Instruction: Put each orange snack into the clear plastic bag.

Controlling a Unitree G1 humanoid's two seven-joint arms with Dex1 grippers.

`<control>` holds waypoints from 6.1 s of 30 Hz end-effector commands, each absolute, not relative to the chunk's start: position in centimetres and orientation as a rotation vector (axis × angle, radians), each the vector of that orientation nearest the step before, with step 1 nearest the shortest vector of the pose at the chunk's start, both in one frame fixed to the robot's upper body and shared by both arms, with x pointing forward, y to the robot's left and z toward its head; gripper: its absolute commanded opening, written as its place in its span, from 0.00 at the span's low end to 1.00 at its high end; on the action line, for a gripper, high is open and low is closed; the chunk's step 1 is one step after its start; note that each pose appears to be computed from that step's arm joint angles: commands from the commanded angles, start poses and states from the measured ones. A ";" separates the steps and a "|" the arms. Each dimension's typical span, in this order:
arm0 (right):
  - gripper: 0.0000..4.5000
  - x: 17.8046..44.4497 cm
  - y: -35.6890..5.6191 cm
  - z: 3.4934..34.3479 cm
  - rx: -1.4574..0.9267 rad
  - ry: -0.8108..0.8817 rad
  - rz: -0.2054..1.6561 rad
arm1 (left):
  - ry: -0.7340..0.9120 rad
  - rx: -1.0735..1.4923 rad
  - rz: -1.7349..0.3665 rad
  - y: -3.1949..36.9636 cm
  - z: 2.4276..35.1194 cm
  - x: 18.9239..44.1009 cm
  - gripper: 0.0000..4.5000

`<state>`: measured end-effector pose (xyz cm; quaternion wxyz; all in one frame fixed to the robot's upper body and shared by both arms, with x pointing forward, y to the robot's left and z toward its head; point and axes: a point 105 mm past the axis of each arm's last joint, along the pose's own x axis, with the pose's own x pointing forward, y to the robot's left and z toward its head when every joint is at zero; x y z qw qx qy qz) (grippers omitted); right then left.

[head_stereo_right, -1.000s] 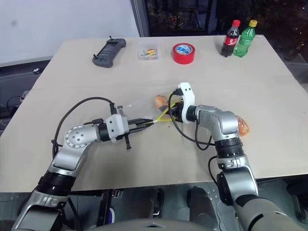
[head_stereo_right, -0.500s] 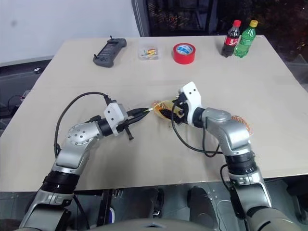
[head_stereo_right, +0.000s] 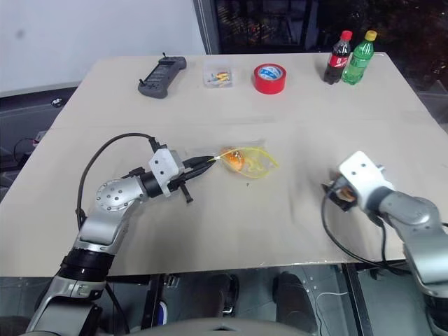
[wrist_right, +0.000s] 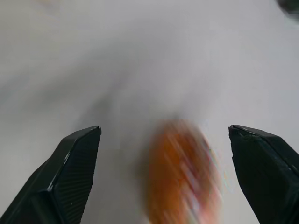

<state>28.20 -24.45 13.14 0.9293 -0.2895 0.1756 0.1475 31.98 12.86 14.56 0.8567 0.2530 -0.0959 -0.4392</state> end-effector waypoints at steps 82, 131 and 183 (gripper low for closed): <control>0.57 31.6 -4.8 12.1 -0.600 0.007 0.948 | -0.242 0.153 -0.862 14.7 20.4 30.8 0.00; 0.01 35.5 -18.0 20.7 -1.055 0.032 0.612 | -0.307 0.445 -0.972 8.4 19.1 34.4 0.00; 0.36 31.1 -1.8 19.7 -1.005 -0.342 0.969 | -0.461 0.946 -0.855 8.2 17.9 30.9 0.00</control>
